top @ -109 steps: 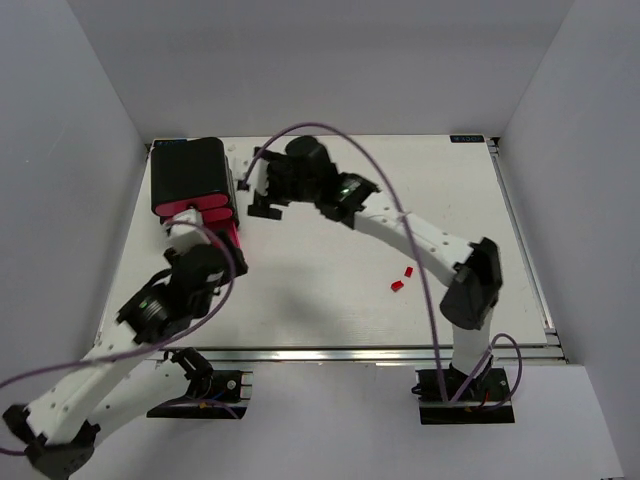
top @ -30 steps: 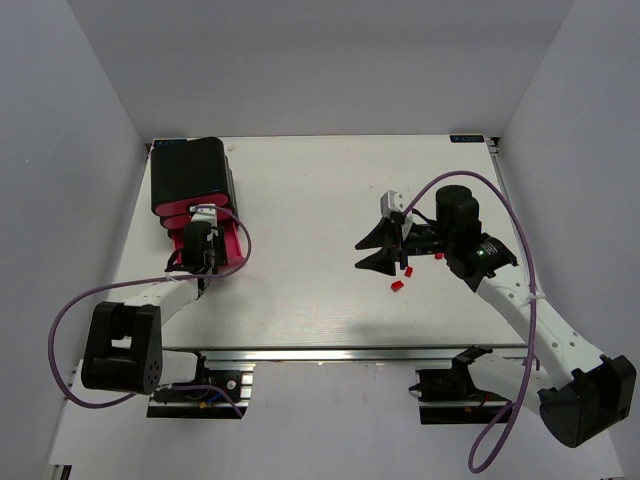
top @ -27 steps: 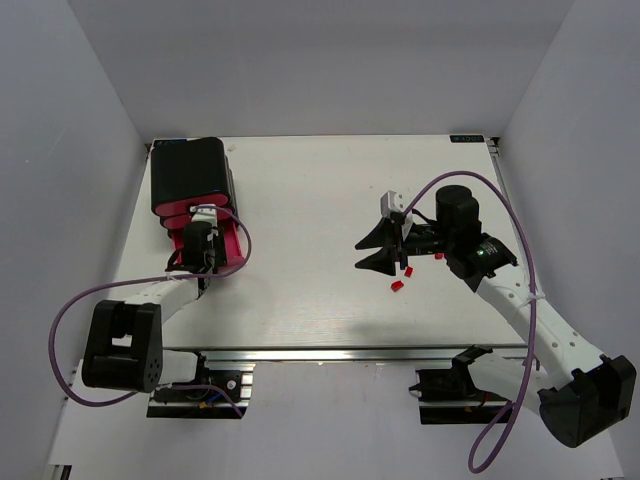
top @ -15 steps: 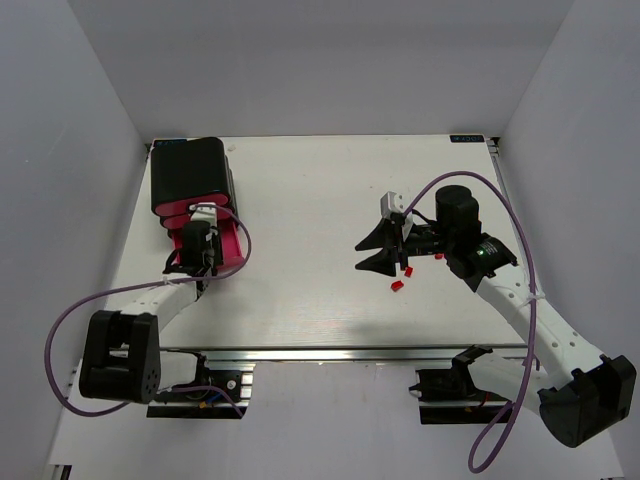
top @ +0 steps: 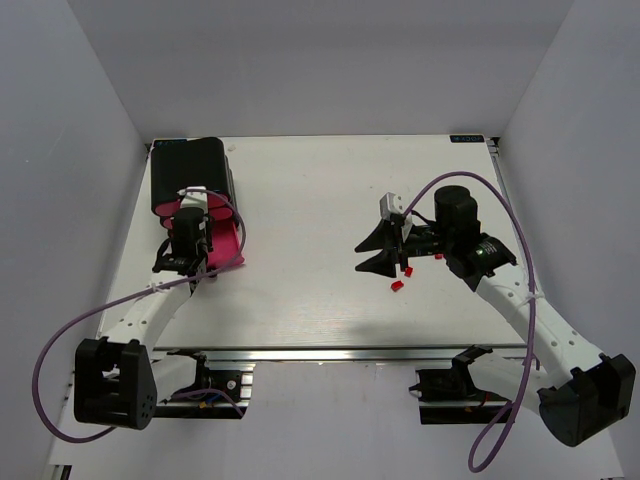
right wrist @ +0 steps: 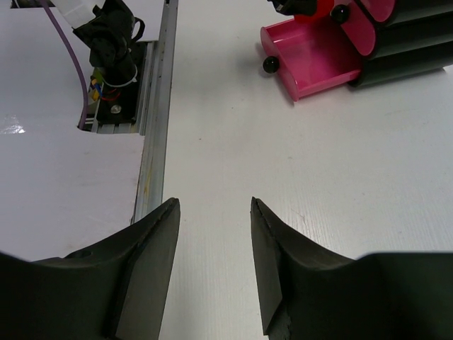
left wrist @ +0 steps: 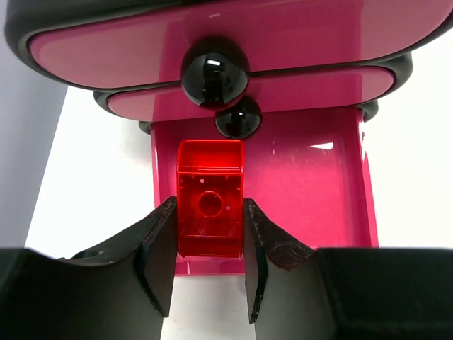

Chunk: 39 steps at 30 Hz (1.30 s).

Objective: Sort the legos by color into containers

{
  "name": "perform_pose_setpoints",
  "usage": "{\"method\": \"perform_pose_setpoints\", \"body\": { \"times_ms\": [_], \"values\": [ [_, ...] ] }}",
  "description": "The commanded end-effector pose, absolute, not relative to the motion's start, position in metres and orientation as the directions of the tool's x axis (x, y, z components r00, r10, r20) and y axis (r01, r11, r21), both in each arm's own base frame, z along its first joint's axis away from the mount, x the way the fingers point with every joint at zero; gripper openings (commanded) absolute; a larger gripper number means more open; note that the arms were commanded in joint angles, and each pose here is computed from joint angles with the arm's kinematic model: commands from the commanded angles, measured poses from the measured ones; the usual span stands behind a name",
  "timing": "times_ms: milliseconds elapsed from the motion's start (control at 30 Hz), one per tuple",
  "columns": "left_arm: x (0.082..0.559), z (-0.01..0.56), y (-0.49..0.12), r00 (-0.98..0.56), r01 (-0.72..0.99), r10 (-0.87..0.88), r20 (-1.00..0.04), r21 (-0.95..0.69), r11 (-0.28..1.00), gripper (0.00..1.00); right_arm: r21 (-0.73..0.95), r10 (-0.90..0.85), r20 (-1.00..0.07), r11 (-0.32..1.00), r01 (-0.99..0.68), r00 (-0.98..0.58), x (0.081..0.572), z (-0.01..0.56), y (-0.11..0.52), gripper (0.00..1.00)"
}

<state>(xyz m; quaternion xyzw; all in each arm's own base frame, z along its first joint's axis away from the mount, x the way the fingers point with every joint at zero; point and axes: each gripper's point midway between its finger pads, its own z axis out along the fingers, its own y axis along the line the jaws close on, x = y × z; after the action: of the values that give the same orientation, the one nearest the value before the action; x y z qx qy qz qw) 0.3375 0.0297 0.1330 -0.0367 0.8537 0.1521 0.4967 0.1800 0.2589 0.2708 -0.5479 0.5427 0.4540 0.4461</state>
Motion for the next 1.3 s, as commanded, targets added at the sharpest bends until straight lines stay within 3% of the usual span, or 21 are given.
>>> {"method": "perform_pose_setpoints", "body": {
  "times_ms": [0,300,367,400,500,767,867,1000,1267],
  "values": [
    [0.339,0.142,0.023,-0.529,-0.18,0.094,-0.843,0.219,0.959,0.22,-0.004,-0.18,-0.984,-0.04,-0.999,0.012,0.178,0.273,0.26,0.5],
    [0.341,0.181,-0.069,-0.429,0.194,-0.066,-0.901,-0.163,0.967,0.22,0.012,-0.183,-0.983,-0.044,-0.999,-0.004,0.178,0.269,0.261,0.52],
    [0.333,0.19,-0.09,-0.431,0.296,-0.079,-0.899,-0.224,0.929,0.22,0.037,-0.181,-0.983,-0.055,-0.998,-0.026,0.177,0.266,0.263,0.57],
    [0.331,0.194,-0.095,-0.433,0.32,-0.1,-0.896,-0.256,0.912,0.21,0.075,-0.185,-0.981,-0.057,-0.996,-0.063,0.177,0.263,0.264,0.65],
    [0.313,0.207,-0.123,-0.442,0.452,-0.124,-0.888,-0.34,0.825,0.21,0.199,-0.172,-0.967,-0.055,-0.978,-0.187,0.179,0.258,0.27,0.74],
    [0.243,0.233,-0.187,-0.523,0.724,-0.169,-0.836,-0.54,0.429,0.22,0.493,-0.117,-0.866,-0.033,-0.87,-0.486,0.194,0.254,0.298,0.78],
    [0.222,0.24,-0.196,-0.576,0.74,-0.184,-0.796,-0.604,0.297,0.22,0.512,-0.097,-0.856,-0.032,-0.858,-0.507,0.207,0.264,0.31,0.8],
    [0.207,0.246,-0.2,-0.619,0.737,-0.167,-0.768,-0.641,0.214,0.22,0.522,-0.06,-0.853,-0.069,-0.85,-0.519,0.222,0.287,0.327,0.88],
    [0.19,0.251,-0.203,-0.652,0.732,-0.134,-0.746,-0.666,0.146,0.23,0.62,-0.113,-0.784,-0.12,-0.775,-0.61,0.227,0.267,0.359,0.89]
  ]
}}
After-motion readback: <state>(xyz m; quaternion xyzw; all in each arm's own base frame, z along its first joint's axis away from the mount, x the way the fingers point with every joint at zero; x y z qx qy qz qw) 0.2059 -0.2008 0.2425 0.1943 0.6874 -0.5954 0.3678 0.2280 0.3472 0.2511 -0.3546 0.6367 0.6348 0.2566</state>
